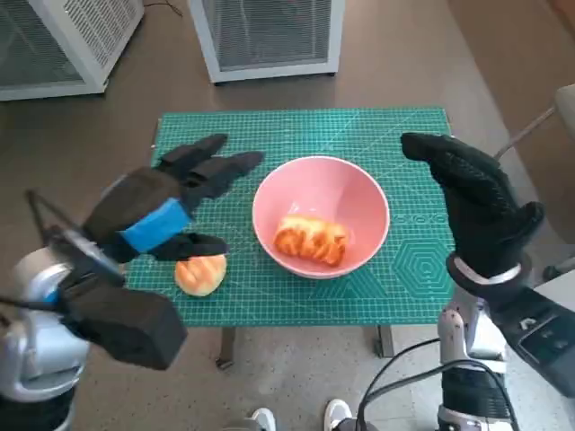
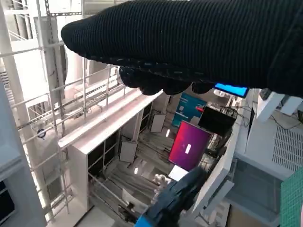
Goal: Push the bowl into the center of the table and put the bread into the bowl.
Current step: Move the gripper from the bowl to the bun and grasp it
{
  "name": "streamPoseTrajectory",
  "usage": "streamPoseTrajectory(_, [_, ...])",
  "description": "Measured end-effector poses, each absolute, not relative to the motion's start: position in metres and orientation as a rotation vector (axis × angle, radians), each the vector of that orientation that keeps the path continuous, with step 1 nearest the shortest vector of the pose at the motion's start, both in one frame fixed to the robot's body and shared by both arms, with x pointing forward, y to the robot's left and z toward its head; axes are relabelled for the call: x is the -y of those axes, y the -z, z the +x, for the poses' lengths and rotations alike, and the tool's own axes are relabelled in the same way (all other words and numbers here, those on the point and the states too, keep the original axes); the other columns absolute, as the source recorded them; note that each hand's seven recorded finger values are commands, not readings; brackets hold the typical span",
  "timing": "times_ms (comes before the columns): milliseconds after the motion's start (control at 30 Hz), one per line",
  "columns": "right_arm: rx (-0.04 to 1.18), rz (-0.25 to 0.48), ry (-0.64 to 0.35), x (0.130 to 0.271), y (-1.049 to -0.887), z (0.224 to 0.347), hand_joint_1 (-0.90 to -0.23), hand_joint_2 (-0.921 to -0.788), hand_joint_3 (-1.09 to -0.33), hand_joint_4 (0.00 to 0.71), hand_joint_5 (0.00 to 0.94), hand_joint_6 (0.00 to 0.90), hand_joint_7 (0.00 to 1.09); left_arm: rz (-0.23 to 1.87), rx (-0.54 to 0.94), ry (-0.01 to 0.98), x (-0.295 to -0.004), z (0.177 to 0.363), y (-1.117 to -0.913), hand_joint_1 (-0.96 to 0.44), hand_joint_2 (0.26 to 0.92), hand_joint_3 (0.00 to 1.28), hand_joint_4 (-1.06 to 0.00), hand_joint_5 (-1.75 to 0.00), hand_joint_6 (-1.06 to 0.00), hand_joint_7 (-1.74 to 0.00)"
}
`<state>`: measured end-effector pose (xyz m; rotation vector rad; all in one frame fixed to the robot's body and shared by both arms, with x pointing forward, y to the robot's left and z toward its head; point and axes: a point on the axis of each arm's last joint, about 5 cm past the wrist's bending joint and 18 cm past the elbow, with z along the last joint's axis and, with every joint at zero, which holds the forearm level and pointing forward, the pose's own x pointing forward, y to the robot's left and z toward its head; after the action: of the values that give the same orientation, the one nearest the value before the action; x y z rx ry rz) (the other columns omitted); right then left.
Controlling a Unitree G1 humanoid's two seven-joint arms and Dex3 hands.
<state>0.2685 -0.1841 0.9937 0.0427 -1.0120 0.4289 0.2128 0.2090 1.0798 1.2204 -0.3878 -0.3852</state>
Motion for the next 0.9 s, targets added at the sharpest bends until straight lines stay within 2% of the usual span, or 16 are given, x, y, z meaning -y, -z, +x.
streamPoseTrajectory(400, [0.994, 0.051, -0.433, 0.184, -0.993, 0.269, -0.502, -0.921, -0.533, 0.323, 0.001, 0.000, 0.59, 1.244, 0.271, 0.355, -0.227, 0.197, -1.073, -0.32, 0.759, 0.00, -0.17, 0.00, -0.33, -0.06])
streamPoseTrajectory(733, [0.982, 0.060, -0.437, 0.184, -0.992, 0.270, -0.501, -0.921, -0.532, 0.324, 0.001, 0.000, 0.59, 1.229, 0.235, 0.368, -0.228, 0.195, -1.067, -0.32, 0.760, 0.00, -0.16, 0.00, -0.33, -0.04])
streamPoseTrajectory(900, [0.968, 0.071, -0.450, 0.186, -0.992, 0.271, -0.500, -0.921, -0.530, 0.324, 0.001, 0.002, 0.59, 1.229, 0.182, 0.390, -0.226, 0.197, -1.055, -0.31, 0.761, 0.00, -0.15, 0.00, -0.33, -0.02])
